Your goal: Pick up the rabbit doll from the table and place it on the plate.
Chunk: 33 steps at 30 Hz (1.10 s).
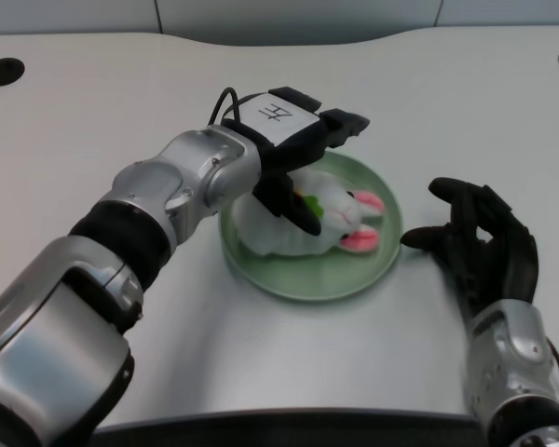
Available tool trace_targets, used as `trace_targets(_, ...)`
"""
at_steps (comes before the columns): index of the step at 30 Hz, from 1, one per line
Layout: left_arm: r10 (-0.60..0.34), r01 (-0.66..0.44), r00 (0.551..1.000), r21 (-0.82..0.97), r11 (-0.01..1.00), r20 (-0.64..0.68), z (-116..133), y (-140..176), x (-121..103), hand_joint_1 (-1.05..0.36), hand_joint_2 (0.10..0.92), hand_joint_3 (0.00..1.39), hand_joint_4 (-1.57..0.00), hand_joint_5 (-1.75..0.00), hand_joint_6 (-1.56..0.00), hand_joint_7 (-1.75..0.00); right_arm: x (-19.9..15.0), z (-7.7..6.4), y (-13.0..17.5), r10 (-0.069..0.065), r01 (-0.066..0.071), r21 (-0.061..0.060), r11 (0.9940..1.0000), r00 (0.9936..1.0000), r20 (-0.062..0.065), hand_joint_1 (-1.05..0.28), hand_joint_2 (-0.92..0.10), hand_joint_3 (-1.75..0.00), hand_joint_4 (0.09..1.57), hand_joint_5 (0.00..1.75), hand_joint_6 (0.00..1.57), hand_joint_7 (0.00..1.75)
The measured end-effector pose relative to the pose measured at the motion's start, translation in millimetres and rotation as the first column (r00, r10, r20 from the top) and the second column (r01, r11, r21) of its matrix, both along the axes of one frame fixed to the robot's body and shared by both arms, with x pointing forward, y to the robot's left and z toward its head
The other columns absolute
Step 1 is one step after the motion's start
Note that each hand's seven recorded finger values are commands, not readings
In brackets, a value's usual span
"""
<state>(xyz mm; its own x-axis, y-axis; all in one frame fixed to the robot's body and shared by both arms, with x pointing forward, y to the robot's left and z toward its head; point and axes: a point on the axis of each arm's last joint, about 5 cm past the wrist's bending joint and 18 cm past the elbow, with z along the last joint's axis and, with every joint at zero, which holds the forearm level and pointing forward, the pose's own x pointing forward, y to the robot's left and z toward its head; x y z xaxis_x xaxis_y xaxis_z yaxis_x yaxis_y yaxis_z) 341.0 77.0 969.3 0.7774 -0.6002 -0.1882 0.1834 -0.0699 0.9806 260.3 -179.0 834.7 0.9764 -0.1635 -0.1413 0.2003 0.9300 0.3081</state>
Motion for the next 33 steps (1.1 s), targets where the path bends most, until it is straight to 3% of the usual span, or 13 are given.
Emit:
trace_targets(9, 0.061, -0.061, 0.998, -0.213, 0.975, -0.007, 29, 34, 5, -0.99, 0.921, 0.12, 0.0, 0.0, 0.0, 0.0, 0.6, 0.5, 0.2, 0.002, -0.002, 0.006, 0.99998, 1.0, 0.0, -0.4, -0.92, -0.42, 0.81, 1.3, 0.71, 0.96)
trace_targets(14, 0.129, -0.157, 0.987, -0.4, 0.903, -0.097, 24, 75, -2, -0.95, 0.921, 0.15, -0.01, 0.0, -0.01, 0.0, 0.9, 1.2, 0.2, -0.001, 0.001, 0.0, 1.0, 1.0, -0.001, -0.42, -0.92, -0.42, 0.81, 1.31, 0.71, 0.98)
trace_targets(16, 0.148, -0.196, 0.979, -0.468, 0.862, -0.137, 17, 87, -7, -0.84, 0.921, 0.14, -0.04, -0.02, -0.04, -0.02, 1.1, 1.4, 0.2, -0.003, 0.003, -0.001, 0.99999, 0.99999, -0.002, -0.41, -0.92, -0.43, 0.81, 1.31, 0.71, 0.98)
trace_targets(20, 0.15, -0.242, 0.969, -0.636, 0.732, -0.196, 4, 101, -19, -0.67, 0.921, 0.18, -0.12, -0.08, -0.09, -0.04, 2.4, 3.5, 1.7, 0.003, -0.003, -0.003, 0.99999, 0.99992, 0.012, -0.4, -0.92, -0.44, 0.81, 1.33, 0.7, 0.99)
trace_targets(23, 0.154, -0.283, 0.959, -0.763, 0.581, -0.237, -9, 107, -33, -0.63, 0.921, 0.31, -0.16, -0.16, -0.12, -0.05, 1.4, 3.0, 2.2, 0.004, -0.004, -0.002, 0.99999, 0.9999, 0.013, -0.4, -0.92, -0.45, 0.8, 1.33, 0.69, 1.0)
trace_targets(26, 0.169, -0.365, 0.931, -0.809, 0.461, -0.324, -27, 115, -48, -0.61, 0.921, 0.38, -0.17, -0.22, -0.15, -0.06, -0.6, 1.6, 0.3, -0.002, 0.002, 0.0, 1.0, 0.99994, 0.011, -0.41, -0.92, -0.45, 0.81, 1.33, 0.69, 1.0)
trace_targets(29, 0.166, -0.415, 0.91, -0.828, 0.376, -0.38, -33, 123, -57, -0.62, 0.921, 0.39, -0.16, -0.29, -0.17, -0.05, -1.1, 1.2, -0.1, -0.003, 0.003, 0.001, 1.0, 0.99996, 0.008, -0.41, -0.92, -0.44, 0.82, 1.32, 0.7, 1.0)
trace_targets(33, 0.114, -0.492, 0.87, -0.844, 0.213, -0.479, -35, 135, -67, -0.63, 0.921, 0.35, -0.13, -0.36, -0.2, -0.05, -1.1, 1.1, 0.3, 0.01, -0.01, 0.0, 0.99995, 0.99988, 0.011, -0.41, -0.92, -0.43, 0.81, 1.31, 0.69, 1.0)
